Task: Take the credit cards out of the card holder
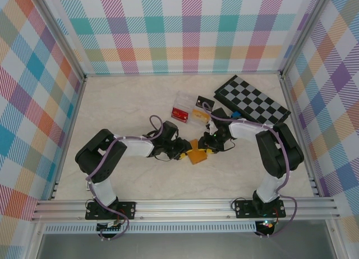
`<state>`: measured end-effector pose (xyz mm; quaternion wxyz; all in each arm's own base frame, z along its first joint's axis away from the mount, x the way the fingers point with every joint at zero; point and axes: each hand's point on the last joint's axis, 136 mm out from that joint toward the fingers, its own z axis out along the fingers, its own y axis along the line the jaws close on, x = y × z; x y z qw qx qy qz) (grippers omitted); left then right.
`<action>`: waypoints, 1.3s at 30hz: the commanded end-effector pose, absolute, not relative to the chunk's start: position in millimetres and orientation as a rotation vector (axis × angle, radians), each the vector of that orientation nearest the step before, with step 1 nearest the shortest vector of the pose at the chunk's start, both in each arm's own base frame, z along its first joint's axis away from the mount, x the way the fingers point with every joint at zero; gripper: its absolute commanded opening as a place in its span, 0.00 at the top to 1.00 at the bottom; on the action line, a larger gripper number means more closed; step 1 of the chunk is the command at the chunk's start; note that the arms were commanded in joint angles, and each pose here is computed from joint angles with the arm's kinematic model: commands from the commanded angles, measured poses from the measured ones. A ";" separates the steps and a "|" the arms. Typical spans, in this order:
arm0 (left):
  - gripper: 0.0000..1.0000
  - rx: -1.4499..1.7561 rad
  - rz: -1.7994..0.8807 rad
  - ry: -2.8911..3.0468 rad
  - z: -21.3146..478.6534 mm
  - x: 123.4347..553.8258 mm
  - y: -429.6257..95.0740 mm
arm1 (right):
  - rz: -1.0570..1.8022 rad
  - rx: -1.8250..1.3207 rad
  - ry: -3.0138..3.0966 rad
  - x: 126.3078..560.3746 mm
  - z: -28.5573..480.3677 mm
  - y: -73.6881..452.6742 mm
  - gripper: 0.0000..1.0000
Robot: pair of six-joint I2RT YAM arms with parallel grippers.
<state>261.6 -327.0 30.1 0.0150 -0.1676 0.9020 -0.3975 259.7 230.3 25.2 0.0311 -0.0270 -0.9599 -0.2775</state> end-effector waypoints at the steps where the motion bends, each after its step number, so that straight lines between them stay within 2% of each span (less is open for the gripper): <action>1: 0.65 -0.395 -1.374 2.710 49.3 264.0 -344.0 | -0.980 -0.107 -2.855 252.2 26.5 248.9 0.66; 6: 0.66 -0.345 -1.477 2.636 60.5 265.2 -351.1 | -1.068 -0.173 -2.842 255.7 30.0 255.2 0.66; 14: 0.86 -0.323 -1.454 2.626 61.9 261.8 -344.4 | -0.989 -0.209 -2.961 263.2 40.5 240.9 0.62; 21: 1.00 -0.272 -1.335 2.627 62.0 262.1 -331.8 | -0.940 -0.154 -3.141 271.4 63.7 226.1 0.50; 26: 1.00 -0.265 -1.315 2.629 72.9 259.2 -327.0 | -0.912 -0.019 -3.174 266.5 75.7 235.1 0.48; 32: 1.00 -0.218 -1.278 2.646 82.9 254.6 -323.1 | -0.854 0.018 -3.193 265.9 71.6 239.5 0.56; 35: 1.00 -0.265 -1.246 2.656 82.1 255.6 -319.9 | -0.934 0.075 -3.166 265.7 75.7 250.5 0.59; 39: 1.00 -0.262 -1.266 2.634 90.1 259.0 -323.1 | -1.047 0.152 -3.083 263.7 81.3 268.6 0.57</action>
